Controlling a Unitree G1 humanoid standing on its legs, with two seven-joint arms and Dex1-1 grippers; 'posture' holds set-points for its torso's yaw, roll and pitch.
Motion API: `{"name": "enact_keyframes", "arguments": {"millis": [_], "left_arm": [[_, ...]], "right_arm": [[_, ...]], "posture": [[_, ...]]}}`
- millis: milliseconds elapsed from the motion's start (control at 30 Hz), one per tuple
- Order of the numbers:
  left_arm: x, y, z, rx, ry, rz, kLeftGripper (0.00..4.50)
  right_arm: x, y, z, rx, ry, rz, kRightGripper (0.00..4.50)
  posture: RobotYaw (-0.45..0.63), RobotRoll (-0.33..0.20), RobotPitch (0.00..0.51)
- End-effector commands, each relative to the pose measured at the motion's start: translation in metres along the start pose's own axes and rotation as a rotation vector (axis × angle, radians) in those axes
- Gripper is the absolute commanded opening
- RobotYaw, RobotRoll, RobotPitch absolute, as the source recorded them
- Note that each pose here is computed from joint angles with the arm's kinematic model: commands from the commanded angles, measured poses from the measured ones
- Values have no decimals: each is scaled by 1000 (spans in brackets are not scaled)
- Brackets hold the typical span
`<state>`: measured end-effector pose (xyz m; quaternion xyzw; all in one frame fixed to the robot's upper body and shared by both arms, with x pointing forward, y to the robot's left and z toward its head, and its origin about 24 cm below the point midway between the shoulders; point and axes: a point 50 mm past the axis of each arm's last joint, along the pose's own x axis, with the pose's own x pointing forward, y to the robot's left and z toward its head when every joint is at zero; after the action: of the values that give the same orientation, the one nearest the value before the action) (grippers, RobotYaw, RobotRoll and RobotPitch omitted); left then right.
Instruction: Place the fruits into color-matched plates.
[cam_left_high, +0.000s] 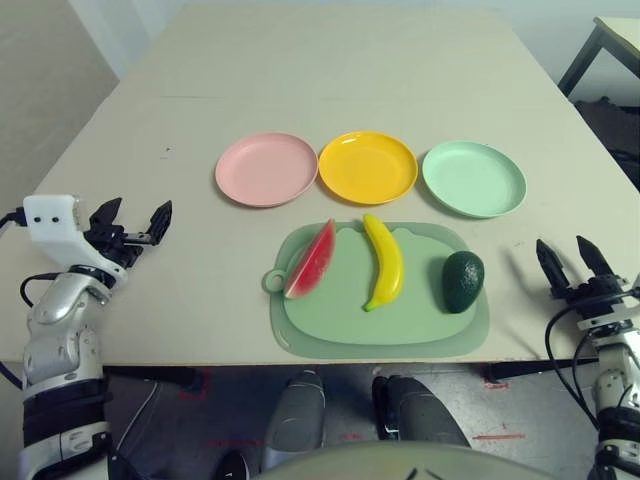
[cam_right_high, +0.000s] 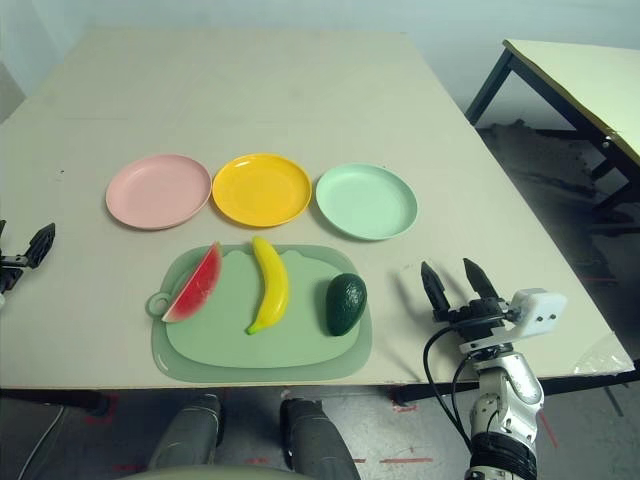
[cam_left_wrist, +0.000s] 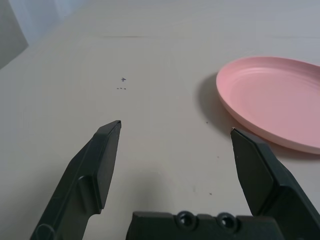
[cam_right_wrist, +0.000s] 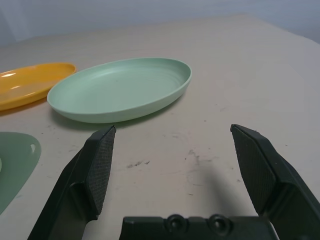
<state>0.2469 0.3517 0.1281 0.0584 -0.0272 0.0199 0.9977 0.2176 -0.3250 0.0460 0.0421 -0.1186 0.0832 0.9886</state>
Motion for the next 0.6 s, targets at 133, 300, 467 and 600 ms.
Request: {"name": "enact_keyframes", "arguments": {"millis": [133, 300, 467, 600], "left_arm": [[0, 1, -4, 4, 21, 0, 4459], [-3, 0, -7, -7, 25, 0, 4459], [-4, 0, -4, -26, 9, -24, 4459], [-1, -3, -2, -42, 1, -57, 4459]], "right_arm": [[-4, -3, 3, -3, -12, -15, 4500], [-6, -7, 5, -7, -5, -9, 4500], [-9, -9, 7, -12, -11, -21, 4500], [-13, -13, 11, -21, -19, -42, 4500]], "posture": [[151, 0, 158], [146, 0, 161], [121, 0, 165], [103, 0, 168]]}}
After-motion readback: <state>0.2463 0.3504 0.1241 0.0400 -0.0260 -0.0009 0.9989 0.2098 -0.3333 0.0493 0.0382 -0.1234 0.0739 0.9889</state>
